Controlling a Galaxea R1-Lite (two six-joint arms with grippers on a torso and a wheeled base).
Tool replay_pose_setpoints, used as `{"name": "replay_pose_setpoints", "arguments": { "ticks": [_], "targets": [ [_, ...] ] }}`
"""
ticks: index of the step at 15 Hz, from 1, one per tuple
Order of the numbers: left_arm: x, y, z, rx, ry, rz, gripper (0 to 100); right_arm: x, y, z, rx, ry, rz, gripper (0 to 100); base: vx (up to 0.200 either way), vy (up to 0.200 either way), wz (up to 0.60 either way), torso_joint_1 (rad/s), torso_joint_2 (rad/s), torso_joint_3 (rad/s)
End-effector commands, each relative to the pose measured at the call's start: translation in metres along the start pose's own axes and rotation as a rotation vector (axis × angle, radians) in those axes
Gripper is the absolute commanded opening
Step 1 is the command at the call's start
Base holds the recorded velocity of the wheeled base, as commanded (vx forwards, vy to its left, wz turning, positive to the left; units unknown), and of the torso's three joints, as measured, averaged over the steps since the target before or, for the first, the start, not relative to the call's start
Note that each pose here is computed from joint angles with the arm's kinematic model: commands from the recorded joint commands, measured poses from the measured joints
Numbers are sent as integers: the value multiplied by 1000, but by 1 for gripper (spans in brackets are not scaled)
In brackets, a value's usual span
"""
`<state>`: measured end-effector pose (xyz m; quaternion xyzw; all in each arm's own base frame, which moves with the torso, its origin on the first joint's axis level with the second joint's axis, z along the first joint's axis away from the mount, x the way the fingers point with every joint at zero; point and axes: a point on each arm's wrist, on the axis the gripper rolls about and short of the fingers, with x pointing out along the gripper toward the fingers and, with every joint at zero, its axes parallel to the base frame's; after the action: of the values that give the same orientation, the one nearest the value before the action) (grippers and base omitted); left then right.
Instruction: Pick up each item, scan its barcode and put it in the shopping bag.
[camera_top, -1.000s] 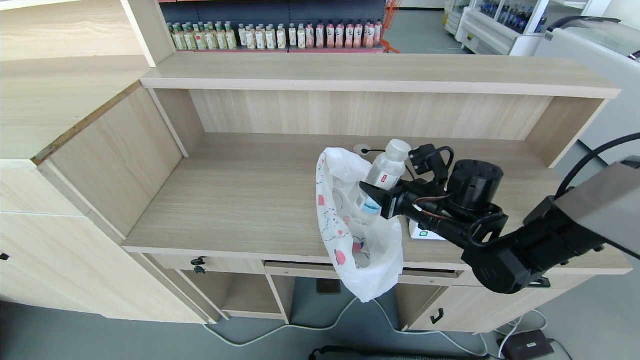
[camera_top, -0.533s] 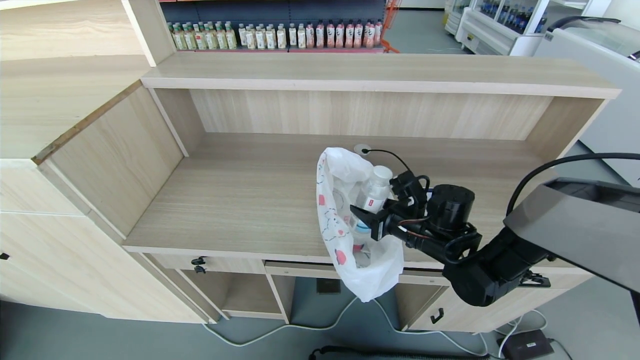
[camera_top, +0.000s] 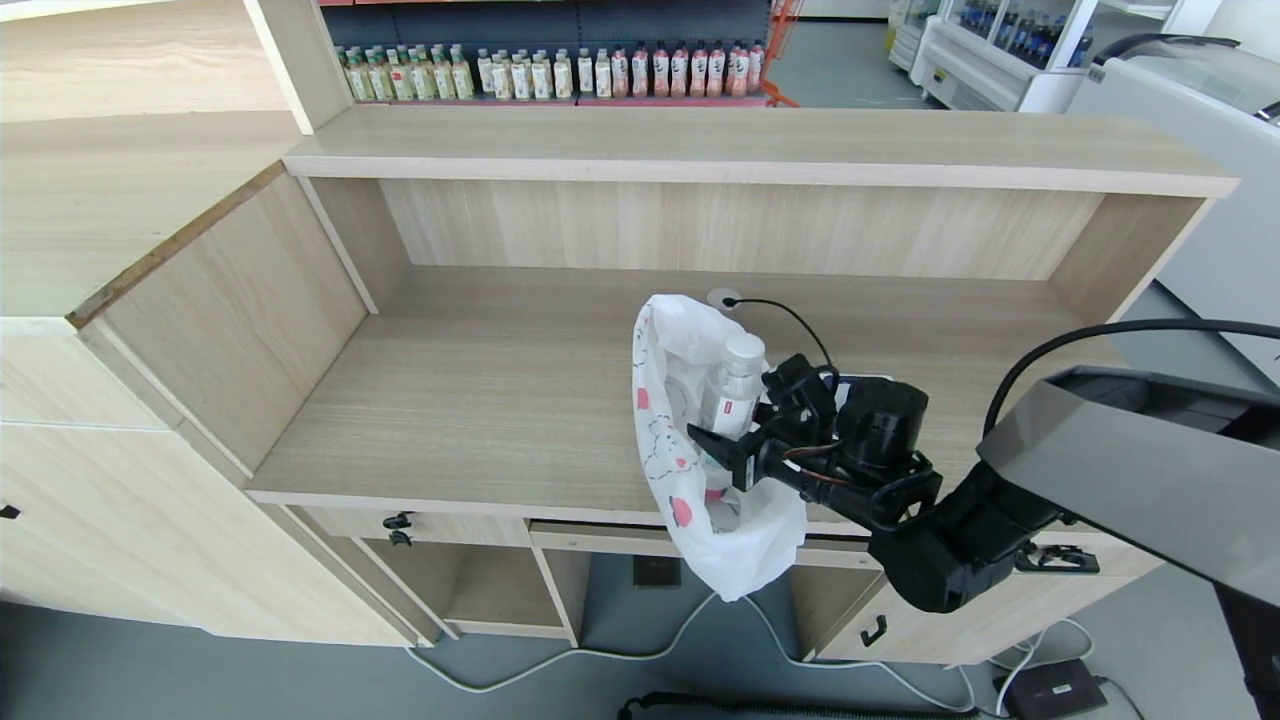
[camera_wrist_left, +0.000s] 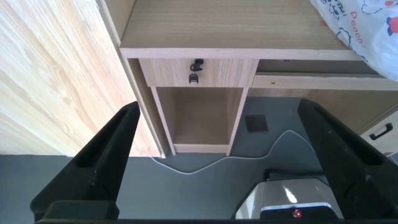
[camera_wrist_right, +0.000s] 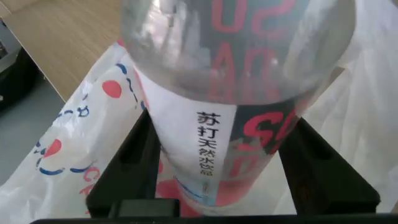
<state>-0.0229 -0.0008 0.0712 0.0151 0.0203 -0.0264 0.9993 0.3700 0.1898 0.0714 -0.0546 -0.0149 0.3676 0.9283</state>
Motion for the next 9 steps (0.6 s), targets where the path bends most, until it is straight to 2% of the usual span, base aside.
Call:
{"name": "replay_pose_setpoints", "arguments": {
  "ticks": [1, 5, 9],
  "targets": [
    [0, 0, 0, 0, 1, 0, 100, -1, 1, 5, -5, -18, 12, 100, 0, 0, 0, 0, 0, 0],
    [0, 0, 0, 0, 1, 0, 100, -20, 4, 55, 48, -112, 39, 100, 0, 0, 0, 0, 0, 0],
    [0, 0, 0, 0, 1, 0, 100, -66, 3, 82, 34, -125, 28, 100, 0, 0, 0, 0, 0, 0]
  ]
}}
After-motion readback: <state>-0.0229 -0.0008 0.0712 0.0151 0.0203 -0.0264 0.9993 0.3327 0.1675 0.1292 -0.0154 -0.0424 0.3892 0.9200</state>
